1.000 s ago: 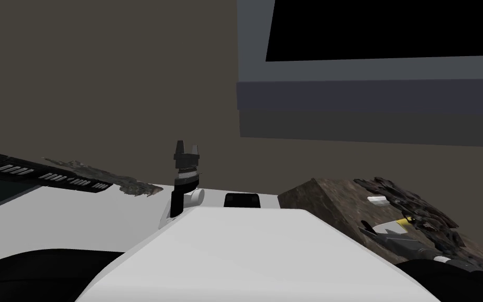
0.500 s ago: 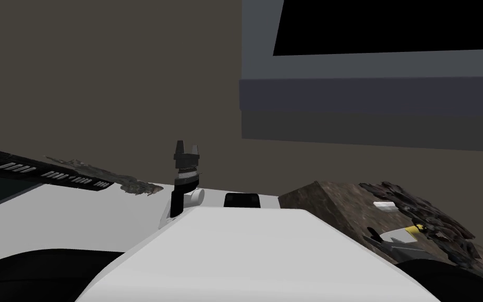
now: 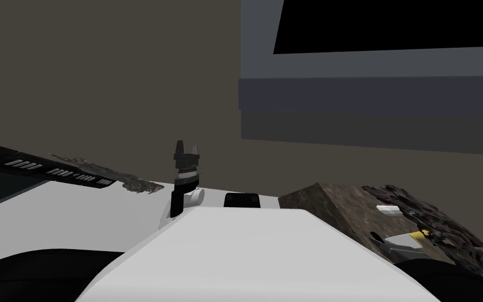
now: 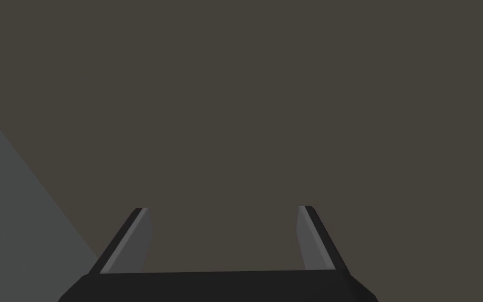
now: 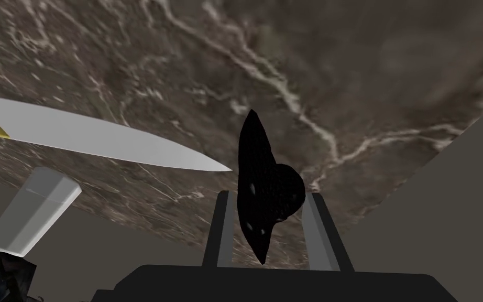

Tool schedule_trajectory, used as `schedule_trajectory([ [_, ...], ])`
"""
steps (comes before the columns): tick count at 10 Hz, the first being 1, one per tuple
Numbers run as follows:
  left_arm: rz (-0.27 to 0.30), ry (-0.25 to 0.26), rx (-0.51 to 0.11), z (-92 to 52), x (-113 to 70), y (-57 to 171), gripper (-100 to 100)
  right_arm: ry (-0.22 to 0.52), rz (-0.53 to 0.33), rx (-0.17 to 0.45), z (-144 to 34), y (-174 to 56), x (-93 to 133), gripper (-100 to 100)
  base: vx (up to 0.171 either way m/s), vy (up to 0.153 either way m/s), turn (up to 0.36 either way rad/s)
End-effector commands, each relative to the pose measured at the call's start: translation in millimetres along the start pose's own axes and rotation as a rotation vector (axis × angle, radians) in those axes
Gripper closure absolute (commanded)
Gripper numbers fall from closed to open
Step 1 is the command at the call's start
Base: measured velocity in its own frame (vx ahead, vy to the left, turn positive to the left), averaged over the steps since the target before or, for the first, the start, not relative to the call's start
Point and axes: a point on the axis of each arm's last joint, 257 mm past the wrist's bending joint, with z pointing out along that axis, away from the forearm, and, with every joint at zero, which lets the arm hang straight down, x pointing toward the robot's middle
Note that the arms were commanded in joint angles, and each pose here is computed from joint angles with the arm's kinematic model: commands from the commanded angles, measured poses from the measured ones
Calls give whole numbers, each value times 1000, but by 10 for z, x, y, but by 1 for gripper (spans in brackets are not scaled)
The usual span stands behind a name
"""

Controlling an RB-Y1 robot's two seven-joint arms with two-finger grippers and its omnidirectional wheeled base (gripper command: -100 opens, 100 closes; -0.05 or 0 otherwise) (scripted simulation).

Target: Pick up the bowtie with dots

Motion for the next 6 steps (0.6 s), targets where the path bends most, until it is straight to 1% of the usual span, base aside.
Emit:
schedule_trajectory([
  [1, 0, 0, 0, 0, 0, 0, 0, 0, 0, 0, 0, 0, 0, 100, 0, 0, 0],
  [2, 0, 0, 0, 0, 0, 0, 0, 0, 0, 0, 0, 0, 0, 100, 0, 0, 0],
  [3, 0, 0, 0, 0, 0, 0, 0, 0, -1, 0, 0, 0, 0, 0, 0, 0, 0],
  [4, 0, 0, 0, 0, 0, 0, 0, -3, -11, -2, -51, -41, -109, 100, -11, 22, -122],
  [5, 0, 0, 0, 0, 0, 0, 0, -5, -19, -6, -86, -73, -177, 100, -25, 44, -102],
  [6, 0, 0, 0, 0, 0, 0, 0, -4, -15, -3, -75, -51, -126, 100, -13, 21, -17],
])
